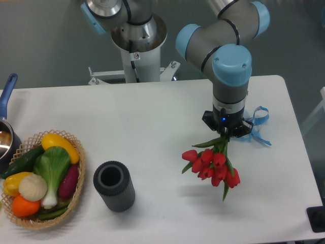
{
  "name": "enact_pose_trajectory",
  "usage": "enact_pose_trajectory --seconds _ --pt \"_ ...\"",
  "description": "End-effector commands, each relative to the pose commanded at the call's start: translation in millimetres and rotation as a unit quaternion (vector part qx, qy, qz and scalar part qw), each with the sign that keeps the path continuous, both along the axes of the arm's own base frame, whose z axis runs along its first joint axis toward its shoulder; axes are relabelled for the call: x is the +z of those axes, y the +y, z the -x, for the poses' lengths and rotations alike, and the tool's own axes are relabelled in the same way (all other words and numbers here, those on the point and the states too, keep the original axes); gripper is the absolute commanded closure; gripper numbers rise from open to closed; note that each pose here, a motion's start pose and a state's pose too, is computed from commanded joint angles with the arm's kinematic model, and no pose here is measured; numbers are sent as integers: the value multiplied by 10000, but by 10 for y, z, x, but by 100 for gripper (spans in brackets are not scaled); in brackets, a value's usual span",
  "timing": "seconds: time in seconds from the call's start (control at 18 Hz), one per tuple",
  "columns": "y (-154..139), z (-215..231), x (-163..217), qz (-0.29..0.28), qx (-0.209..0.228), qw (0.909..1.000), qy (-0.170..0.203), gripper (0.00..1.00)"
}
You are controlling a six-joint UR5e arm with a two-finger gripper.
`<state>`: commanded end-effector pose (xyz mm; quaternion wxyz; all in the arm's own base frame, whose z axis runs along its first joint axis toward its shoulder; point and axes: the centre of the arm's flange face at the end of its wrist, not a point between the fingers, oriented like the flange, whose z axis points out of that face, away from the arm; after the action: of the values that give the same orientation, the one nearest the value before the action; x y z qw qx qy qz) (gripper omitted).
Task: Insert the flowers into the vase
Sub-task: 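Lift the red tulip bunch upward with the gripper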
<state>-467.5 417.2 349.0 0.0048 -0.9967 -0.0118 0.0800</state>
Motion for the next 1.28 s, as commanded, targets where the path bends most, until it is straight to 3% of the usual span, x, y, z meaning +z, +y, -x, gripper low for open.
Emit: enact_pose_trajectory --seconds 0.61,1.11,1.28 --pt "-29 35 15 -125 90 9999 -24 100" --pt "19 83 257 -1504 180 9884 -107 100" --pt "-20 72 416 -2304 150 9723 -375 100"
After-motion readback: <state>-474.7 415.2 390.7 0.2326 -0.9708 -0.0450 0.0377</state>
